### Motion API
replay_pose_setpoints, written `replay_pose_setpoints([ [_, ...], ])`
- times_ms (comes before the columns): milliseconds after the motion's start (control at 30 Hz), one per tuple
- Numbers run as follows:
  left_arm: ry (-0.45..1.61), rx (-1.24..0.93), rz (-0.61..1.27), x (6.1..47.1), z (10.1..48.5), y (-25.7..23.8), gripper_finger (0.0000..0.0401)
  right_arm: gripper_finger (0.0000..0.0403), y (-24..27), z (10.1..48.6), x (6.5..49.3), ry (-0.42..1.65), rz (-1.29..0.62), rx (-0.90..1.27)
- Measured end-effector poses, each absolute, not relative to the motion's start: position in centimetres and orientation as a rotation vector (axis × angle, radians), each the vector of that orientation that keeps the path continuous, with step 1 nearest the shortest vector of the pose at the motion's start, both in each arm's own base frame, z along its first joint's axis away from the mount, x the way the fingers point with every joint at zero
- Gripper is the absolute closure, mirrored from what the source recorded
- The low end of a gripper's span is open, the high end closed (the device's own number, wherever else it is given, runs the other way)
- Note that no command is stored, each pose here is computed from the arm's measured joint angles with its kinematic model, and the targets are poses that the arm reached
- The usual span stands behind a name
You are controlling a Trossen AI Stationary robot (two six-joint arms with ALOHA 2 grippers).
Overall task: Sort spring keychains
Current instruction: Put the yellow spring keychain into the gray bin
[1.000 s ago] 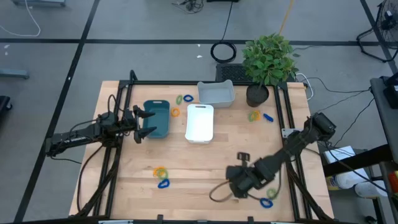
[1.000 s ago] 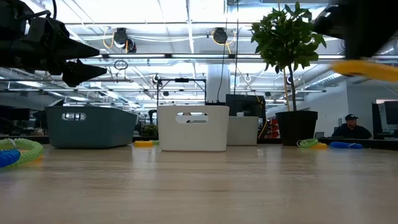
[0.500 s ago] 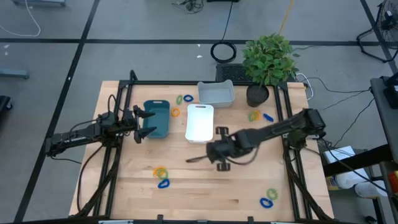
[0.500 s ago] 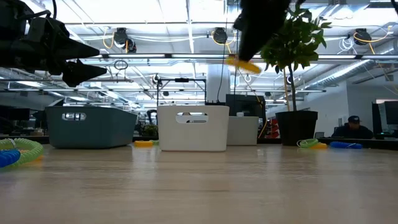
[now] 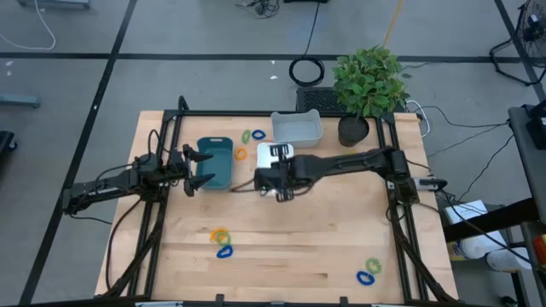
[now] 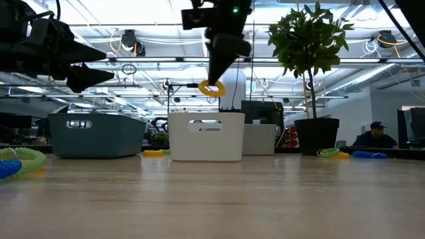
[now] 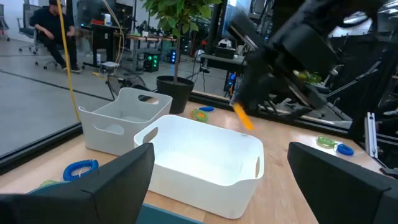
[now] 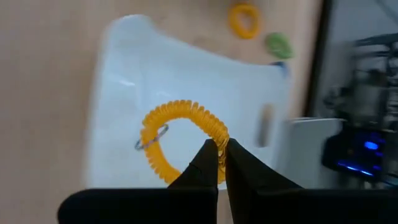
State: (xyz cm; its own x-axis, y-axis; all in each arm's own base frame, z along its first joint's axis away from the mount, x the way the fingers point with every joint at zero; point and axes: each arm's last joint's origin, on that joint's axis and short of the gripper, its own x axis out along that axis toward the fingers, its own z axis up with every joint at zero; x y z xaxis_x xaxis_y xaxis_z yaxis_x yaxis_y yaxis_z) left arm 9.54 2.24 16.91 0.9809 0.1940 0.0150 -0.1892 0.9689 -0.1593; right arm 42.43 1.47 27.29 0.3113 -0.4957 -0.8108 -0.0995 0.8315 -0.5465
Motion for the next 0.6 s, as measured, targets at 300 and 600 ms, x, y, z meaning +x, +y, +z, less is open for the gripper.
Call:
replay_pose_setpoints([
  [300,-0.030,-0.158,0.194,9.5,16.9,2.2,0.0022,0.0402,-4.5,28.9,42.6,1.288,-0.435,-0.742],
  [600,-0.030,-0.158,0.193,9.5,16.9,2.2,0.0022,0.0402,-11.2,29.0,42.4,1.313,-0.589,-0.817],
])
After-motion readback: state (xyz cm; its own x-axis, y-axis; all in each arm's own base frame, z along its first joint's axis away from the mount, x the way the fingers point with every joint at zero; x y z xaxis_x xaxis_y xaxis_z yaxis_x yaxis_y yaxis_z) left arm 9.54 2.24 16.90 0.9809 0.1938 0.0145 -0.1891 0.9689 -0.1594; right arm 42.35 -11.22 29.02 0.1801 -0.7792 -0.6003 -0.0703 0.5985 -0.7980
